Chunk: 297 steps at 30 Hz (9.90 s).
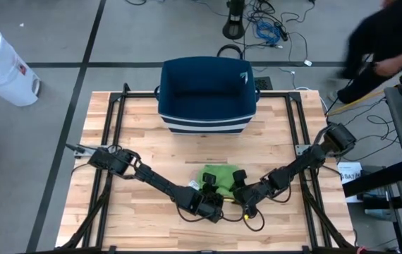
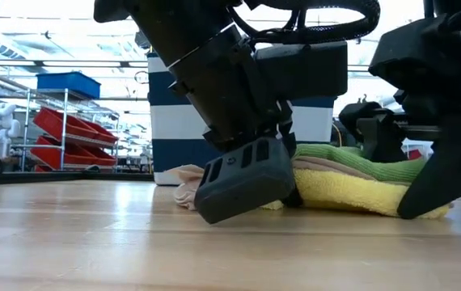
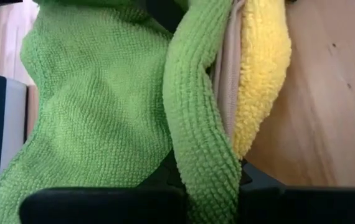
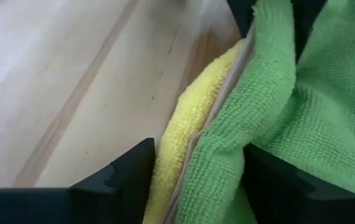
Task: Fold towel
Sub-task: Put the stacked towels into the blue laundry bin, then return to Home Position
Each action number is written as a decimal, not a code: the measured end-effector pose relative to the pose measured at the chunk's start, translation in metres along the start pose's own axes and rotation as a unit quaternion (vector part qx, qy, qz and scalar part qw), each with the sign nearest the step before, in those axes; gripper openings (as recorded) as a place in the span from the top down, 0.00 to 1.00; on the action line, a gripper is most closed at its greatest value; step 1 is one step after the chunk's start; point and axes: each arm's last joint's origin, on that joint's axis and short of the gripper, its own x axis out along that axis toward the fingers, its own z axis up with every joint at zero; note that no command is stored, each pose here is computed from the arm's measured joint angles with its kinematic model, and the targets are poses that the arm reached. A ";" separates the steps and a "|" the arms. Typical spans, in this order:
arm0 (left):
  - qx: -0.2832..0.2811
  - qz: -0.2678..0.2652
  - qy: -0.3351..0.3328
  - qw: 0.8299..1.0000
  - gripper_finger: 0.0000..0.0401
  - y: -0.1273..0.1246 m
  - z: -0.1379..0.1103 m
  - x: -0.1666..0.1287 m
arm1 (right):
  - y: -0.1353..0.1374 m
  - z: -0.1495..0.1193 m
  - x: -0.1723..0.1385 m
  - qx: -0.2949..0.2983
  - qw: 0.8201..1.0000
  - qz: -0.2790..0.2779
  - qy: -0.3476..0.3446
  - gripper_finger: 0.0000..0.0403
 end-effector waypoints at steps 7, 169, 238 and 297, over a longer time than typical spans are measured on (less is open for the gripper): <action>-0.001 -0.009 -0.001 1.000 0.92 0.001 0.003 -0.003 | 0.003 -0.004 -0.001 -0.023 0.997 -0.076 0.002 0.50; -0.005 -0.092 -0.034 0.995 0.46 0.435 -0.131 -0.003 | -0.372 0.023 -0.155 -0.066 0.954 -0.213 -0.200 0.55; -0.169 -0.087 -0.284 0.940 0.44 0.344 -0.158 -0.374 | -0.097 0.004 -0.398 -0.095 0.889 -0.125 -0.430 0.55; -0.267 -0.119 -0.414 0.862 0.44 0.177 -0.269 -0.176 | -0.124 -0.109 -0.192 0.048 0.858 0.003 -0.511 0.55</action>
